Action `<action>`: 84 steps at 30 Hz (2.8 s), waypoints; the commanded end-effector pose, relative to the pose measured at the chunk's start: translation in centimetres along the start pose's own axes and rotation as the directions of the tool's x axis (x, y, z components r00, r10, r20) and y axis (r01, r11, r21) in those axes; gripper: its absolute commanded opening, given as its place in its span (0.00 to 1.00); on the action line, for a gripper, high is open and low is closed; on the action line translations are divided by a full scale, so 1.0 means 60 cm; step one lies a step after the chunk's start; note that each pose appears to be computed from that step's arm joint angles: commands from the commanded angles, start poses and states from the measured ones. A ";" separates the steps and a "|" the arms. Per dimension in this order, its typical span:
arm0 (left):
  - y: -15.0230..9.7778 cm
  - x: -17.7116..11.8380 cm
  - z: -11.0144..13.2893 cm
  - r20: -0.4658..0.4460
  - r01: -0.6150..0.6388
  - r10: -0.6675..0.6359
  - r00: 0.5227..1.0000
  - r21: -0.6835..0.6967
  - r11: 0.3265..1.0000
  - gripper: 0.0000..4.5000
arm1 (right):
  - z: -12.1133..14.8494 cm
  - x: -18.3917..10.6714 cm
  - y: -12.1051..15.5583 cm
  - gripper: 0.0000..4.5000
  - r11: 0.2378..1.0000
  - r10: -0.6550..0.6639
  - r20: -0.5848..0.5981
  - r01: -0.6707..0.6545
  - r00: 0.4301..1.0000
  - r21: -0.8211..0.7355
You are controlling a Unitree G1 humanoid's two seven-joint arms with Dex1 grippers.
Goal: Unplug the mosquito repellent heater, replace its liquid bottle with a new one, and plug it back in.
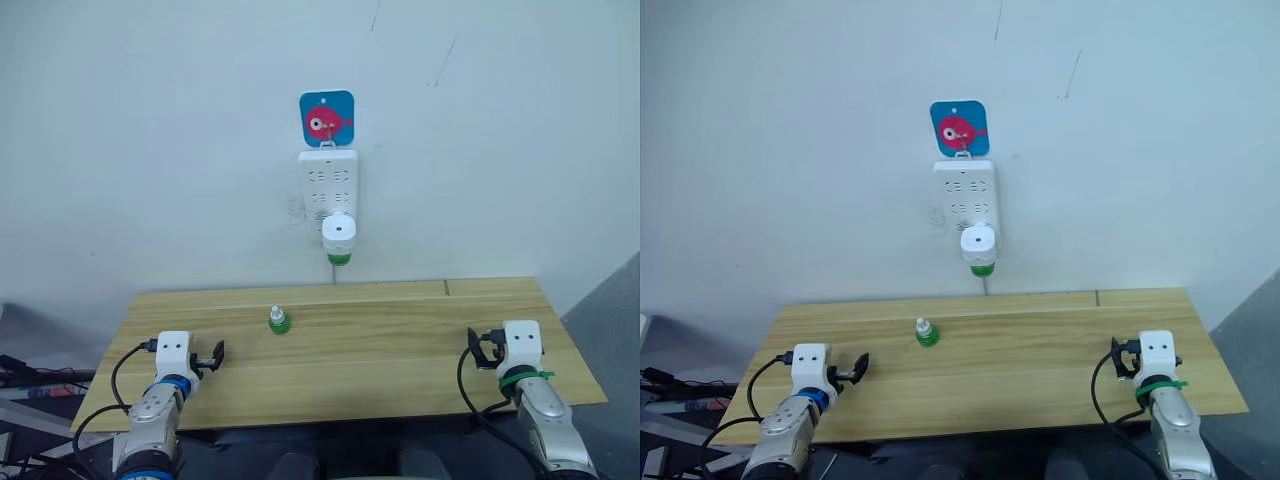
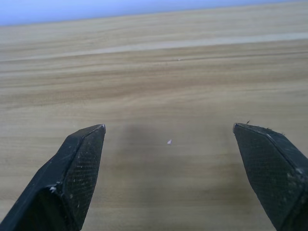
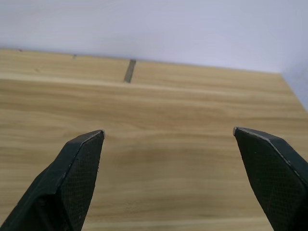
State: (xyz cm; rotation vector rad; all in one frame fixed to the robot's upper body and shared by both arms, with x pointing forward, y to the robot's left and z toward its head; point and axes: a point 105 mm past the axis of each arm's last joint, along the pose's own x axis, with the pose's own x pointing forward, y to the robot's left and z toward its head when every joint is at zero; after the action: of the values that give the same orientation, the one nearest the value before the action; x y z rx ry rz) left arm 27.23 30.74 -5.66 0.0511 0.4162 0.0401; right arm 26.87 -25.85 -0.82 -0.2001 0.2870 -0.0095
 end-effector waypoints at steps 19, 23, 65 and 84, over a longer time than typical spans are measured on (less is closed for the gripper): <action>-0.167 -0.078 0.384 0.376 0.589 -0.646 0.664 0.268 0.762 0.67 | 0.355 -0.097 0.179 1.00 0.732 0.647 0.418 -0.672 0.637 -0.110; -0.205 -0.070 0.411 0.389 0.611 -0.677 0.624 0.296 0.734 0.67 | 0.399 -0.109 0.213 1.00 0.672 0.705 0.432 -0.725 0.563 -0.152; -0.345 -0.050 0.495 0.234 0.749 -0.913 0.336 0.521 0.409 0.67 | 0.380 -0.080 0.204 1.00 0.801 0.568 0.396 -0.595 0.722 -0.064; -0.352 -0.049 0.492 0.247 0.763 -0.913 0.323 0.503 0.406 0.29 | 0.407 -0.030 0.254 1.00 0.903 0.421 0.428 -0.412 0.800 -0.117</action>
State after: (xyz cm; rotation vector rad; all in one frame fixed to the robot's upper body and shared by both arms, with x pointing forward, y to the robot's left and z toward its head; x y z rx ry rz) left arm 37.88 9.66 20.16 0.0944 -0.0879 -1.0659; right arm 31.51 -6.02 18.05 -0.1361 -0.0592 0.5050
